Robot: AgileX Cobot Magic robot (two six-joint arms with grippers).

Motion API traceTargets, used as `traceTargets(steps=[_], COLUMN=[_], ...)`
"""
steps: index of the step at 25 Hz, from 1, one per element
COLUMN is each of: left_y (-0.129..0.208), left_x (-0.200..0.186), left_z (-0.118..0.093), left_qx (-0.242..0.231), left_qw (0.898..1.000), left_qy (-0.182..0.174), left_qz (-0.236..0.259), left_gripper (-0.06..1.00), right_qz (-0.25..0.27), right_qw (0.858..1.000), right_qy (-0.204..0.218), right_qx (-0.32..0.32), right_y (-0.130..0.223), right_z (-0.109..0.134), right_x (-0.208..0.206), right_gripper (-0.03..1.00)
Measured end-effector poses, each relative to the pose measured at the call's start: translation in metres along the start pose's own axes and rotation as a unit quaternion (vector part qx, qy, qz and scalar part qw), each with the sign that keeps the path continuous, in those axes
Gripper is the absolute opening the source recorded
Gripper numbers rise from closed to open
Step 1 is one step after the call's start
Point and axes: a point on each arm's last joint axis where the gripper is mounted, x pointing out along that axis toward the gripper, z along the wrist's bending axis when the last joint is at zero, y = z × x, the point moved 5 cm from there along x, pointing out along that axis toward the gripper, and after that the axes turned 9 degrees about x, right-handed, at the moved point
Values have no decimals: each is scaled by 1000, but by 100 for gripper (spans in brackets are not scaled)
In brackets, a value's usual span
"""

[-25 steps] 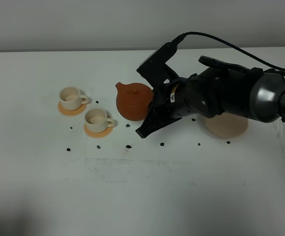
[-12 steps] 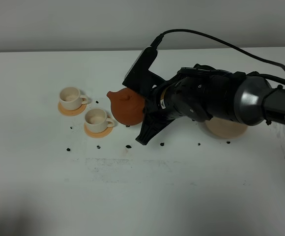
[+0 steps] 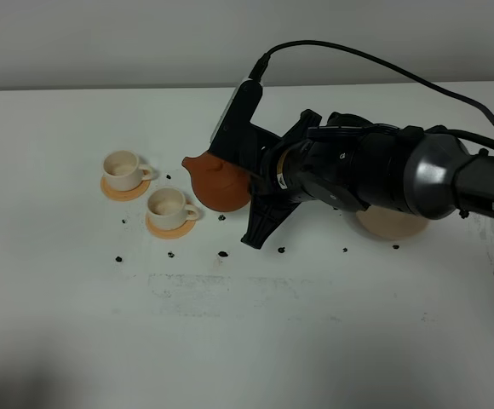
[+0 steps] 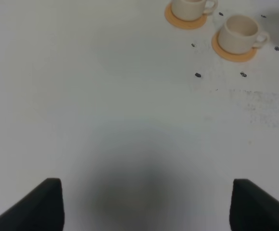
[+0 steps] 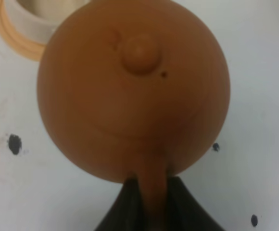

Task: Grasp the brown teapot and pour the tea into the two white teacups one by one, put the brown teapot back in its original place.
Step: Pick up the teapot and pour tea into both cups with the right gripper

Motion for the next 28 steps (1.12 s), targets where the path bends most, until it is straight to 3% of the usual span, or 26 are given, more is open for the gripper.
traceTargets(steps=[10, 20, 28], left_y=[0, 0, 0], left_x=[0, 0, 0], left_z=[0, 0, 0], left_qx=[0, 0, 0], left_qw=[1000, 1000, 1000], left_qy=[0, 0, 0], left_qz=[0, 0, 0], left_gripper=[67, 67, 67], right_qz=[-25, -11, -20], right_qw=[1000, 995, 988], right_qy=[12, 20, 35], right_qx=[-9, -96, -150], right_y=[-22, -17, -19], right_z=[-7, 9, 7], right_x=[4, 24, 30], right_gripper=[9, 9, 9])
